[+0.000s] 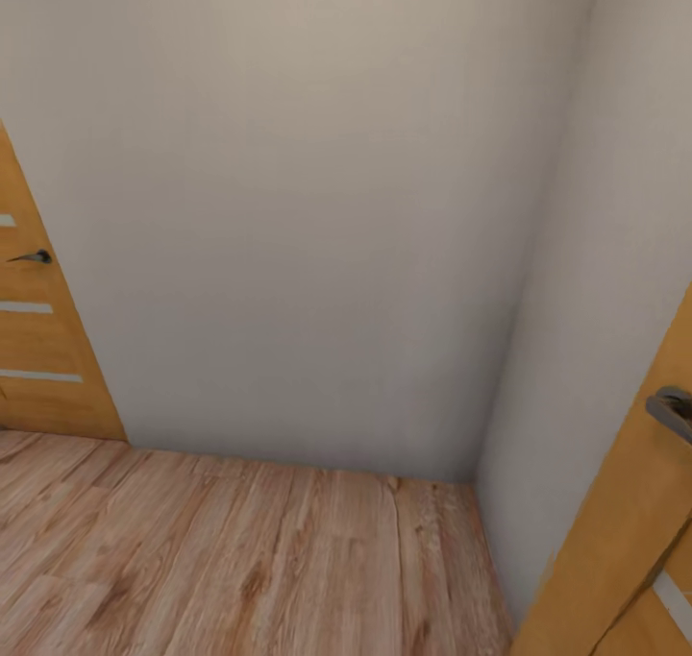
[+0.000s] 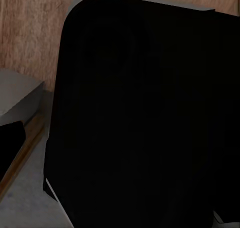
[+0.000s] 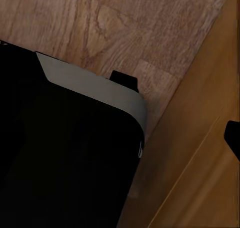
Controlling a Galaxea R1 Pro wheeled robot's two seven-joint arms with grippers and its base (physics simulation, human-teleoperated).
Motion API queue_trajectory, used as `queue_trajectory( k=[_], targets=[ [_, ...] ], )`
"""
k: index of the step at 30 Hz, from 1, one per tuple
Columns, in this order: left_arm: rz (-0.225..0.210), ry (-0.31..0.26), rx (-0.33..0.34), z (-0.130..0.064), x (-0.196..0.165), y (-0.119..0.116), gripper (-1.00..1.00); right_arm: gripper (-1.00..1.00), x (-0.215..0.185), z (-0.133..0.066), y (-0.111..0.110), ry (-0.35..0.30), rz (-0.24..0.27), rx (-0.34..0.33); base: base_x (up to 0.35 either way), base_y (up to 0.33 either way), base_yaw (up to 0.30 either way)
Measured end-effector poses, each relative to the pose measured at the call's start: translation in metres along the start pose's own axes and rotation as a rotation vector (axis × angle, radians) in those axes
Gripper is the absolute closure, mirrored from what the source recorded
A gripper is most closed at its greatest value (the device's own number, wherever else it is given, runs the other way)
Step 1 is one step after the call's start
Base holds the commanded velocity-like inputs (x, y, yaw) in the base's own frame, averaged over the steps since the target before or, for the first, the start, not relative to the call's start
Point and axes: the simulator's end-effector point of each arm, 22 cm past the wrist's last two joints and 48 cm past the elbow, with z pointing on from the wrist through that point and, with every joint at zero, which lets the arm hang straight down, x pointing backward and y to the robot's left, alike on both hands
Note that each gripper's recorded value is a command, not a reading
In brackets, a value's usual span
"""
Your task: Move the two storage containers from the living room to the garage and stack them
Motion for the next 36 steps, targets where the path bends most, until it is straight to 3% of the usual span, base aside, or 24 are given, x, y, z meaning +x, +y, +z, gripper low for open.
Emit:
queue_trajectory(
  k=[5,29,36],
  targets=[
    [-0.001,0.0,0.0,0.0,0.0,0.0,-1.0,-1.0,0.0002,0.0,-0.0016,-0.001,0.002,0.003,0.321,0.036,0.08],
    [-0.001,-0.002,0.0,0.0,-0.0003,0.0001,-1.0,-1.0,0.0004,0.0,-0.0035,-0.002,0.007,0.006,0.313,0.121,0.266],
    [0.0,-0.001,-0.001,0.0001,-0.0004,0.0002,-1.0,-1.0,0.0003,0.0002,-0.0035,-0.001,0.007,0.006,0.108,0.036,0.269]
  ],
)
